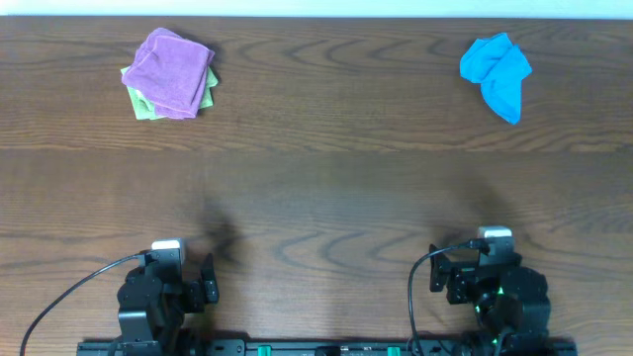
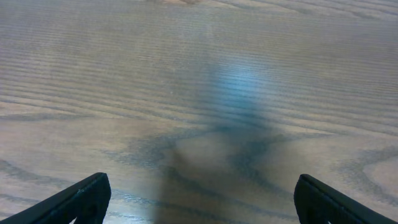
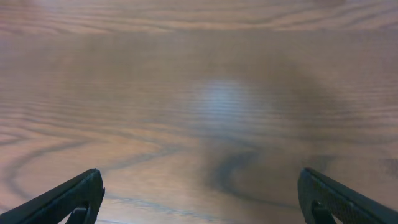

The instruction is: Fold the cloth

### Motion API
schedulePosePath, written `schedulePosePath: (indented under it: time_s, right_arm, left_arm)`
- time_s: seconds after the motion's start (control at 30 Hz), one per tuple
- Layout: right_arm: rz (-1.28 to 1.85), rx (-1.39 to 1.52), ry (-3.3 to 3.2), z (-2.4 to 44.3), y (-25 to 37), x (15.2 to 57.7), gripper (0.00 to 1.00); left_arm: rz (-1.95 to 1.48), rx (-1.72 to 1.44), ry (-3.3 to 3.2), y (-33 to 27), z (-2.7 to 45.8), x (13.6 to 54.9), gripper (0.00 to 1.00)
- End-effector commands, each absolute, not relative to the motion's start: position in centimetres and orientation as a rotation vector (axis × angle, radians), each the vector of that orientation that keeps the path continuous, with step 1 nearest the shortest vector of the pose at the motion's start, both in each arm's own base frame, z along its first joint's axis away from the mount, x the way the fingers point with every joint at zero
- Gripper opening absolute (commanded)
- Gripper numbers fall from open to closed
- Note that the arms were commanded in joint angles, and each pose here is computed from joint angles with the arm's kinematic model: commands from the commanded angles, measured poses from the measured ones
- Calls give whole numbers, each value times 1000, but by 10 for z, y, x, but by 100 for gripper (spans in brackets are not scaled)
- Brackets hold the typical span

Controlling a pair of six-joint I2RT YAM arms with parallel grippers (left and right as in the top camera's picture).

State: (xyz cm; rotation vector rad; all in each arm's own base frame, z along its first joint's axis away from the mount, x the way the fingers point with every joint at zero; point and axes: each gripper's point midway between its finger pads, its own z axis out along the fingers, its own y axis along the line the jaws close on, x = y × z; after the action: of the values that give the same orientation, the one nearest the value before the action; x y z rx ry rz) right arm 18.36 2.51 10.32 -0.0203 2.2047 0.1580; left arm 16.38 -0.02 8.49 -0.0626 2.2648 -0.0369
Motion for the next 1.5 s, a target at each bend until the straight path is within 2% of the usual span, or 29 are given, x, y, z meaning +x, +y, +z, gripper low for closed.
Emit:
schedulePosePath:
  time_s: [0.0,0.4,1.47]
  right_arm:
    - [101,-57,2191,95,18,184,99]
    - [71,-2,2217,69,8,183,99]
    - [52,-41,2215,70,8,183,99]
  left_arm:
    - [-19,-60,2326,1,71,154,96]
    - [-19,-60,2326,1,71,154,95]
    - [-19,-61,2325,1,71,154,96]
